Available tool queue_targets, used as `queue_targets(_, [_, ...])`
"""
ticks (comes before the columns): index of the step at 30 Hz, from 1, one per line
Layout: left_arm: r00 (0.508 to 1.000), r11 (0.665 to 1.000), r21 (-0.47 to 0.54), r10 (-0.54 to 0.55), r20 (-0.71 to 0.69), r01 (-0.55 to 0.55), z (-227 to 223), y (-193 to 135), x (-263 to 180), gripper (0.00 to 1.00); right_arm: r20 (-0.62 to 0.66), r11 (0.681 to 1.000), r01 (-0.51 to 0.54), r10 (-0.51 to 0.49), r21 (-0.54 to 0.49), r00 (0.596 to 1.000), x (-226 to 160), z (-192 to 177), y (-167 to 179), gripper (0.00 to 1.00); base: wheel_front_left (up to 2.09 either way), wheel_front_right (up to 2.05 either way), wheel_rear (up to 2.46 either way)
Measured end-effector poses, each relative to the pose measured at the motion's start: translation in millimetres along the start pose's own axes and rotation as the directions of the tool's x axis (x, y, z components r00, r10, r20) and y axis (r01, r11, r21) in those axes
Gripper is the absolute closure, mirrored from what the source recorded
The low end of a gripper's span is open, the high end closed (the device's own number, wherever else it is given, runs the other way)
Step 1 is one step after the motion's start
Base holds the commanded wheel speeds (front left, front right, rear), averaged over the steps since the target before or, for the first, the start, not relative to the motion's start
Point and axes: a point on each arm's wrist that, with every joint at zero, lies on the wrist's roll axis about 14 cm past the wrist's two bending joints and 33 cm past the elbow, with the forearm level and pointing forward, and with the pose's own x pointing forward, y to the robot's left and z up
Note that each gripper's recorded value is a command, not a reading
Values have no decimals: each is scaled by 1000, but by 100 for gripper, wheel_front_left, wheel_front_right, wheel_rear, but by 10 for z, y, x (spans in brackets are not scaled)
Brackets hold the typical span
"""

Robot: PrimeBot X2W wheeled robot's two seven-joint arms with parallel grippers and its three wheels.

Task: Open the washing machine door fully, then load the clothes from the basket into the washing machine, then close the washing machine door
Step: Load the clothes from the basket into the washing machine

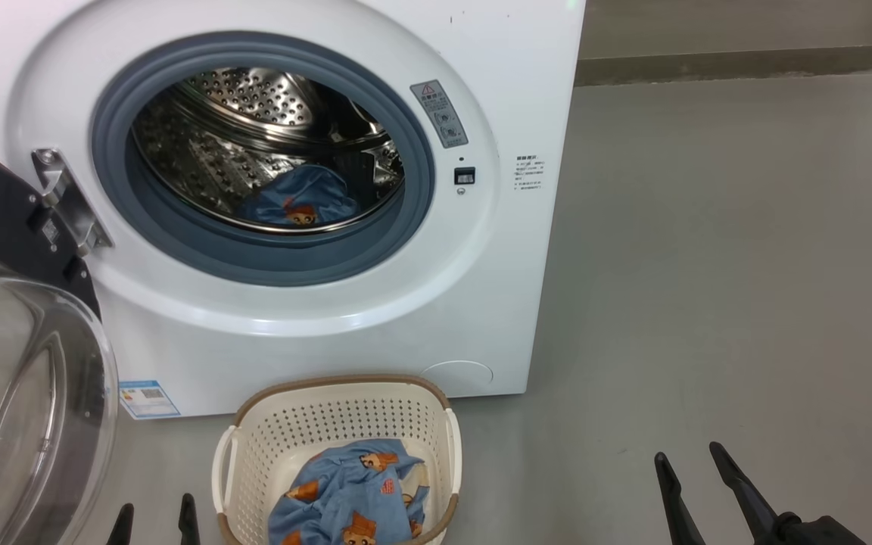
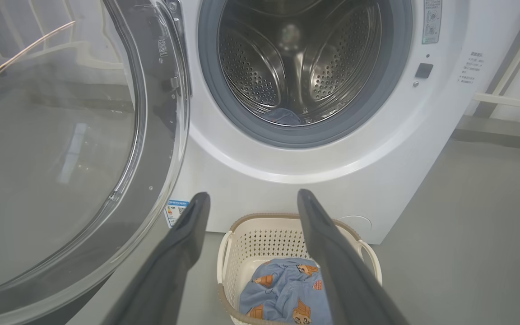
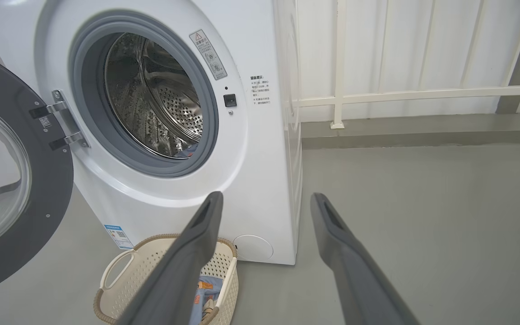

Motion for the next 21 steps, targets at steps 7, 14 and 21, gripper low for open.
queue_targets(7, [1000,1000,2,-6,-8,6,-20,-28,27,0,-10,1000,1,-1,3,1000,-6,-30,3,0,0,0,0])
queue_targets(14, [999,999,3,-37,-26,37,-73,-117,79,0,-18,1000,23,-23,5,1000,-42,-51,-52,0,0,0,0])
queue_targets(21, [958,989,3,-141,-248,146,-698,-349,39,0,-30,997,71,-70,16,997,-82,-80,-172,0,0,0,0])
